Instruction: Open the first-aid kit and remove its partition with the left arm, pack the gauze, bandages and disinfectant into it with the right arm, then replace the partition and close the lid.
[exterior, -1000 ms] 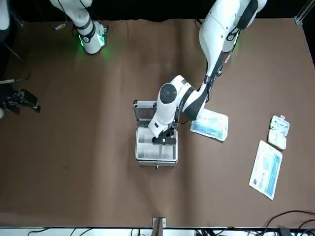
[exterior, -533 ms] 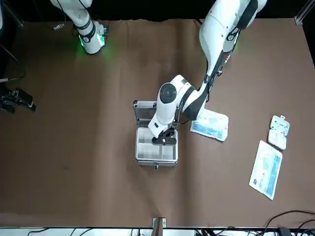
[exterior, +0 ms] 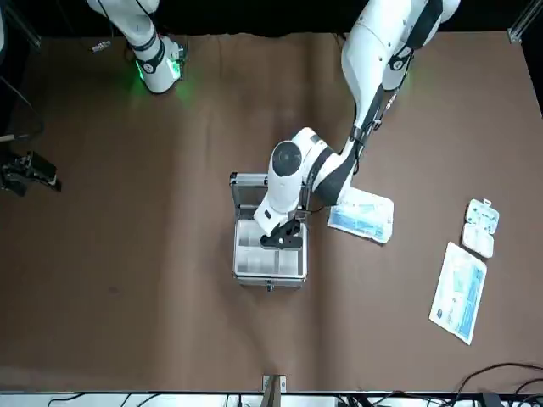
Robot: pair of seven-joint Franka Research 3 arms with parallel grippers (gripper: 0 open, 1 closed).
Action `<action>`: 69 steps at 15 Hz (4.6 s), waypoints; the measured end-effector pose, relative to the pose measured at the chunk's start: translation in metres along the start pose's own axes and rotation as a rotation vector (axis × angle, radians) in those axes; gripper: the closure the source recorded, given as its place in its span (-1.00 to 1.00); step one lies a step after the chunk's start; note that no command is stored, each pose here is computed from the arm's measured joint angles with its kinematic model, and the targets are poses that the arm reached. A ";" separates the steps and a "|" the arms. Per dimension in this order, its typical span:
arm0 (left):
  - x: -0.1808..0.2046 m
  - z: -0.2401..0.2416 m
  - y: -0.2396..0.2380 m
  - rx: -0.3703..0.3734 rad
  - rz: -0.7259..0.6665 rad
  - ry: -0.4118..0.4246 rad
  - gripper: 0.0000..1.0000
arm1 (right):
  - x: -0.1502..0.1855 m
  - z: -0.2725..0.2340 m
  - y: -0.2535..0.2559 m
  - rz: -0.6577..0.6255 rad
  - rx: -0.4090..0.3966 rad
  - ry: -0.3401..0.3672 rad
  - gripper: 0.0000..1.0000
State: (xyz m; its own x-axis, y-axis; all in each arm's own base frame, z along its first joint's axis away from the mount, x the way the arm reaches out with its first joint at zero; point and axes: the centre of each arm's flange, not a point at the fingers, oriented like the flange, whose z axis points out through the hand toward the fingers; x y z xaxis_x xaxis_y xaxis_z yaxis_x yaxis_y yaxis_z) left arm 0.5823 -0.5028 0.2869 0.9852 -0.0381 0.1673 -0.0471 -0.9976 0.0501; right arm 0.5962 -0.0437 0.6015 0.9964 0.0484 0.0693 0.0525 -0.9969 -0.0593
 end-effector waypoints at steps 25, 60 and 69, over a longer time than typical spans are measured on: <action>0.023 -0.138 -0.069 0.058 -0.118 -0.191 0.10 | 0.003 0.007 -0.006 -0.013 0.003 -0.011 -0.97; -0.073 -0.139 0.012 0.016 0.009 -0.302 0.98 | 0.003 0.004 -0.144 -0.245 0.012 -0.003 -0.97; 0.005 -0.148 -0.020 -0.128 -0.135 -0.001 0.98 | -0.005 0.006 -0.194 -0.330 0.014 -0.007 -0.97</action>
State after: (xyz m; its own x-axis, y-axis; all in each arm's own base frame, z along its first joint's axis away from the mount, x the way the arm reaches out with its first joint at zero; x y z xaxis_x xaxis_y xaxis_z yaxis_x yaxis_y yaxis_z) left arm 0.5642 -0.4750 0.4322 0.9841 0.0958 0.1494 0.0653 -0.9782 0.1973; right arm 0.5818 0.1497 0.6064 0.9259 0.3691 0.0807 0.3736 -0.9263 -0.0486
